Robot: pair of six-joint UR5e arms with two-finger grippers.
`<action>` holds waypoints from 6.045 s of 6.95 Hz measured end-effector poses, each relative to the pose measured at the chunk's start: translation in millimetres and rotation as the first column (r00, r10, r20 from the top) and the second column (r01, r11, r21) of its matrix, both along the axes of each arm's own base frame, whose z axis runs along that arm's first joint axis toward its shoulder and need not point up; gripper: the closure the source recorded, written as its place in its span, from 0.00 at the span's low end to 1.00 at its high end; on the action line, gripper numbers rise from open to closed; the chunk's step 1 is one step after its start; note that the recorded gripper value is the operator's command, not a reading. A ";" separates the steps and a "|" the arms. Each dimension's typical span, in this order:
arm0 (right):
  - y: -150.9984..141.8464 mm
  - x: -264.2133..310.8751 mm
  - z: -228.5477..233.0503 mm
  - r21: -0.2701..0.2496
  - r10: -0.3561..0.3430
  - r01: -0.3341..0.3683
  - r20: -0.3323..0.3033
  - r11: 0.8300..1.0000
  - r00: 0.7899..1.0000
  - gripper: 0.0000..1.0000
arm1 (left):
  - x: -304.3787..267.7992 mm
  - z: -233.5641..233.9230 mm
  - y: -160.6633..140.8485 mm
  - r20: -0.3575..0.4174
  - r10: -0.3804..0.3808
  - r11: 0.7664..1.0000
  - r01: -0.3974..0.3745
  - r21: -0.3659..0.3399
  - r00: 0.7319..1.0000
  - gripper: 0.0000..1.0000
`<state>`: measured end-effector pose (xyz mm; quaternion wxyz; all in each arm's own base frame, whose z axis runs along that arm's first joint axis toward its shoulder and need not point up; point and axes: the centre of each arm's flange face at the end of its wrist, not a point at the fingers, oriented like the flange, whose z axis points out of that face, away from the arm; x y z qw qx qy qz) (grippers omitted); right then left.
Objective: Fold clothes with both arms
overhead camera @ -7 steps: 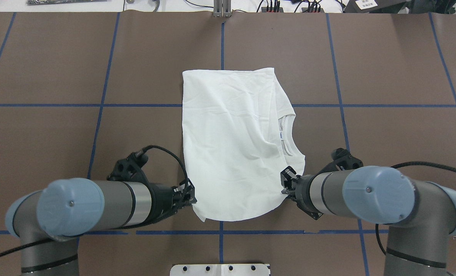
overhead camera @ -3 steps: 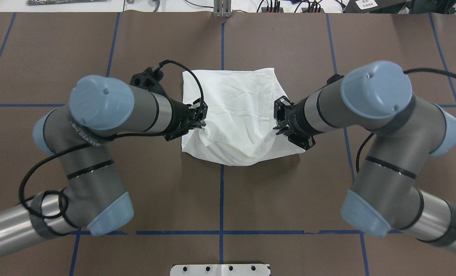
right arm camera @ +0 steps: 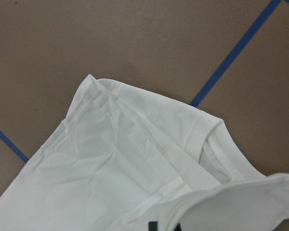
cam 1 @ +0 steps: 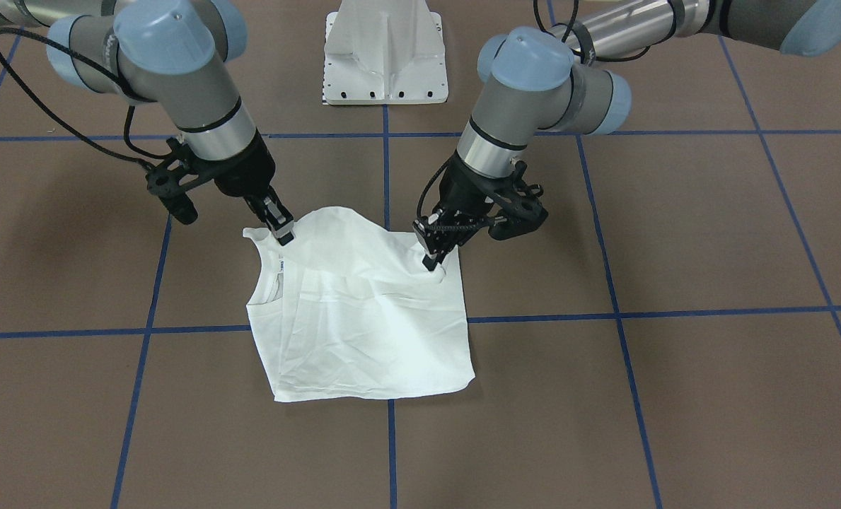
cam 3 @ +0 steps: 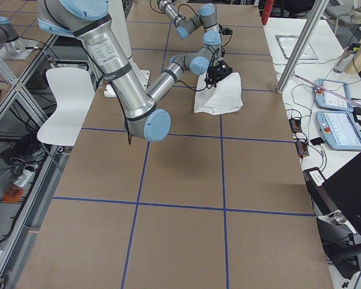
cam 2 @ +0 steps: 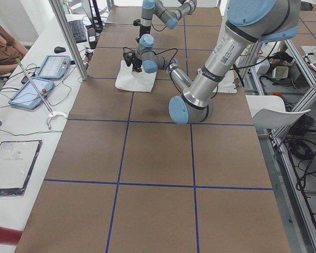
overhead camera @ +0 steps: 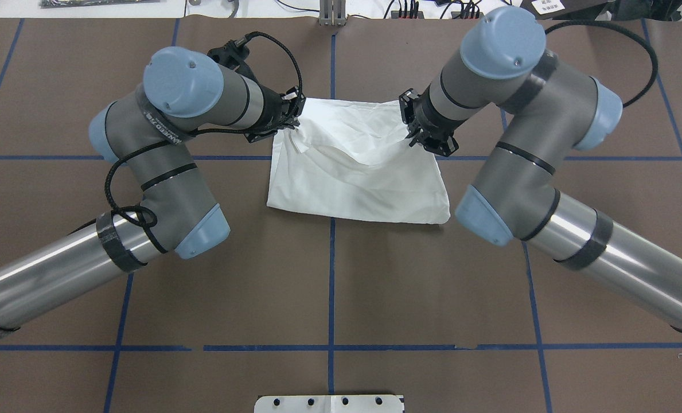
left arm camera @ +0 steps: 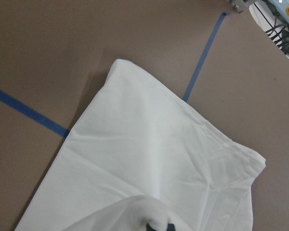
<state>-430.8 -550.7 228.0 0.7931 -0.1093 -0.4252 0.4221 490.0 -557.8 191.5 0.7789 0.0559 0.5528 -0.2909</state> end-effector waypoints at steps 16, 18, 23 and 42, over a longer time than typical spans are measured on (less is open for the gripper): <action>-139.8 219.8 233.8 0.353 -0.306 0.377 -0.243 0.856 0.921 0.00 | -203.9 195.5 -102.3 0.302 0.096 0.878 -0.223 0.423 0.949 0.00; -84.8 317.8 311.6 0.413 -0.389 0.474 -0.275 0.778 0.879 0.00 | -321.1 261.5 -110.4 0.487 0.141 0.777 -0.401 0.485 0.862 0.00; 23.1 458.1 401.9 0.436 -0.464 0.576 -0.342 0.692 0.817 0.00 | -517.6 397.3 -26.7 0.592 0.216 0.720 -0.536 0.440 0.777 0.00; 45.6 443.4 393.9 0.394 -0.515 0.605 -0.317 0.692 0.796 0.00 | -527.7 420.3 107.7 0.521 0.266 0.822 -0.473 0.317 0.811 0.00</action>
